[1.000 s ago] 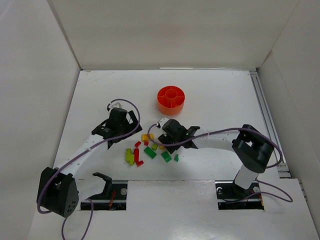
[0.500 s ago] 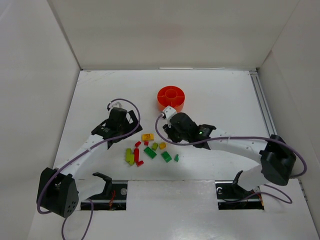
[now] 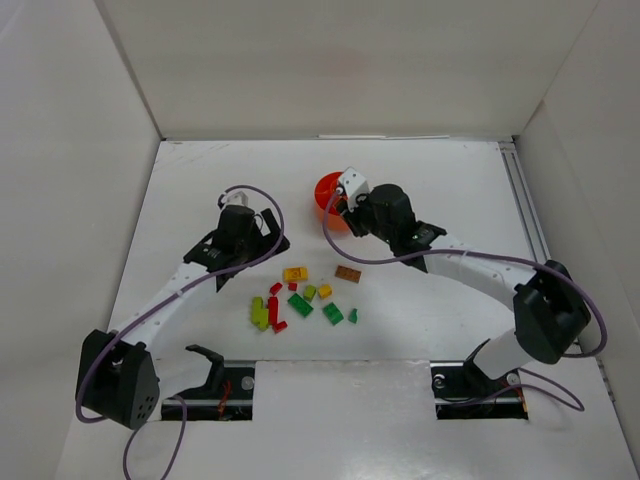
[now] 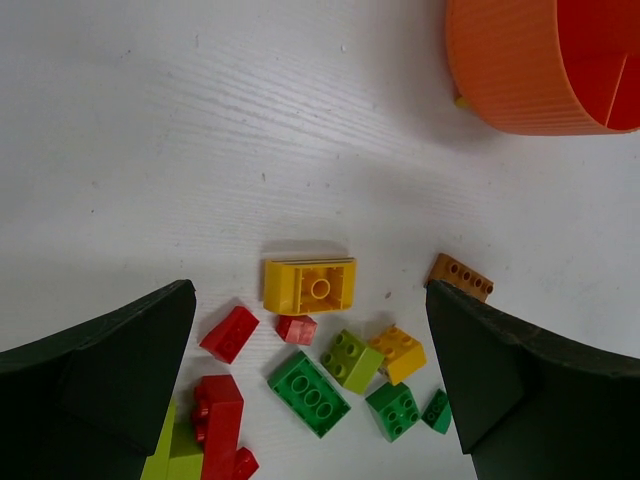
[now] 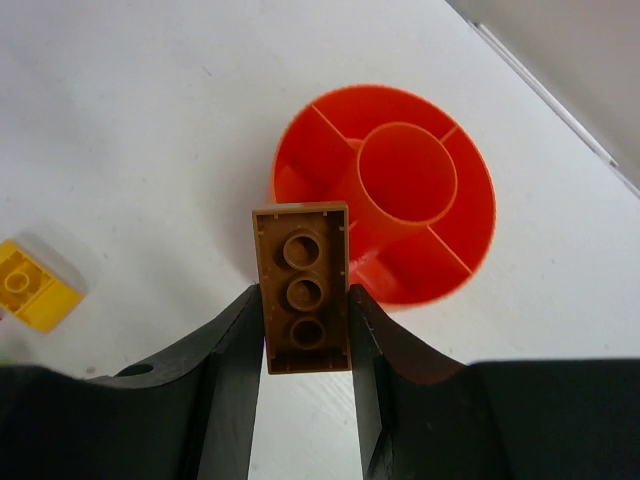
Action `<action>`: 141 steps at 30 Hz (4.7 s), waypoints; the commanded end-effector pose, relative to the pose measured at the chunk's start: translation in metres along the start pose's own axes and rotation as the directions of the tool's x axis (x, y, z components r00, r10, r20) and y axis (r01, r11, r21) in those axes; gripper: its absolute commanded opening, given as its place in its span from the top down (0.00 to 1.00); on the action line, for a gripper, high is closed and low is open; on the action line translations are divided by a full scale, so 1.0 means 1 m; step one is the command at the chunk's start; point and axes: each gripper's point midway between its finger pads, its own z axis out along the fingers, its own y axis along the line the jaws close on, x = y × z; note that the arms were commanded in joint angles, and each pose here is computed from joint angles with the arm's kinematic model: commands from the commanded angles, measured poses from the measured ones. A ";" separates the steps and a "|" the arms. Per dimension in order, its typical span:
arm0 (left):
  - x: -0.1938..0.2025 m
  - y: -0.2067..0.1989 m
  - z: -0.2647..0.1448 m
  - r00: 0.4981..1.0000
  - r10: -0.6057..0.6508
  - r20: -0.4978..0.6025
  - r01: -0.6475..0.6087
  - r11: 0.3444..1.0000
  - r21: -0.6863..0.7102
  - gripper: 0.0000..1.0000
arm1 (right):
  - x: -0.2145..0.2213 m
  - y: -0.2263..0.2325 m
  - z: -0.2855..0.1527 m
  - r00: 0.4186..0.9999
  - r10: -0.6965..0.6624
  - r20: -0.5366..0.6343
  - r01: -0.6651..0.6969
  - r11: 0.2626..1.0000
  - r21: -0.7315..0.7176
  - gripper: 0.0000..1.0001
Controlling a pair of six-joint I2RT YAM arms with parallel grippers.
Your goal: Sort the legos into containers by color
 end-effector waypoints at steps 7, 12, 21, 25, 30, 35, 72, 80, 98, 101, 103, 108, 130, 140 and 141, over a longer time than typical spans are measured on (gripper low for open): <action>-0.027 -0.023 -0.003 0.996 0.043 0.077 -0.047 0.997 0.058 0.01 | -0.068 -0.030 0.025 0.958 0.056 0.281 -0.094 0.988 0.126 0.75; -0.027 -0.020 -0.001 0.995 0.063 0.077 -0.067 0.997 0.044 0.01 | -0.062 -0.028 0.038 0.958 0.074 0.279 -0.114 0.985 0.129 0.73; -0.030 -0.022 0.000 0.994 0.071 0.084 -0.076 0.996 0.049 0.01 | -0.033 -0.055 0.040 0.963 0.116 0.242 -0.176 0.954 0.244 0.73; -0.031 -0.023 0.003 0.994 0.071 0.085 -0.075 0.996 0.050 0.01 | -0.038 -0.058 0.036 0.952 0.117 0.282 -0.166 0.974 0.155 0.71; -0.029 -0.021 0.005 0.994 0.081 0.079 -0.085 0.995 0.043 0.01 | -0.030 -0.048 0.042 0.953 0.068 0.294 -0.091 0.994 0.066 0.68; -0.029 -0.021 0.005 0.994 0.081 0.079 -0.085 0.995 0.043 0.01 | -0.022 -0.047 0.049 0.955 0.058 0.291 -0.072 0.997 0.037 0.65; -0.035 -0.026 -0.003 0.992 0.078 0.100 -0.084 0.995 0.060 0.01 | -0.002 -0.048 0.045 0.945 0.136 0.298 -0.155 0.987 0.041 0.38; -0.030 -0.026 -0.005 0.995 0.056 0.080 -0.061 0.996 0.071 0.01 | 0.017 -0.024 -0.011 0.994 0.097 0.054 -0.098 0.995 0.019 0.32; 0.007 -0.011 0.002 1.000 -0.002 -0.027 0.004 0.998 0.064 0.01 | 0.129 0.085 -0.039 0.882 -0.152 -0.446 0.030 0.963 -0.268 0.30; 0.011 -0.007 0.000 1.000 -0.002 -0.028 0.004 0.998 0.062 0.01 | 0.130 0.092 -0.027 0.877 -0.176 -0.448 0.045 0.957 -0.287 0.30; 0.013 -0.003 0.000 1.000 -0.012 -0.028 0.013 0.999 0.048 0.01 | 0.134 0.091 -0.023 0.869 -0.188 -0.458 0.057 0.957 -0.285 0.30; 0.011 -0.002 -0.004 1.000 -0.012 -0.014 0.013 0.999 0.047 0.01 | 0.137 0.092 -0.011 0.865 -0.190 -0.464 0.062 0.959 -0.278 0.30; 0.009 0.001 -0.009 1.000 -0.014 0.008 0.013 0.999 0.039 0.01 | 0.100 0.085 0.000 0.922 -0.116 -0.370 0.037 0.976 -0.214 0.76; 0.005 -0.002 -0.010 1.000 -0.015 0.022 0.014 0.999 0.053 0.01 | -0.015 0.020 -0.035 0.999 0.021 -0.033 -0.022 0.998 -0.053 0.79; 0.001 -0.004 -0.012 0.999 -0.017 0.042 0.014 0.998 0.059 0.01 | -0.023 0.011 -0.036 0.999 0.033 0.002 -0.033 0.999 -0.036 0.79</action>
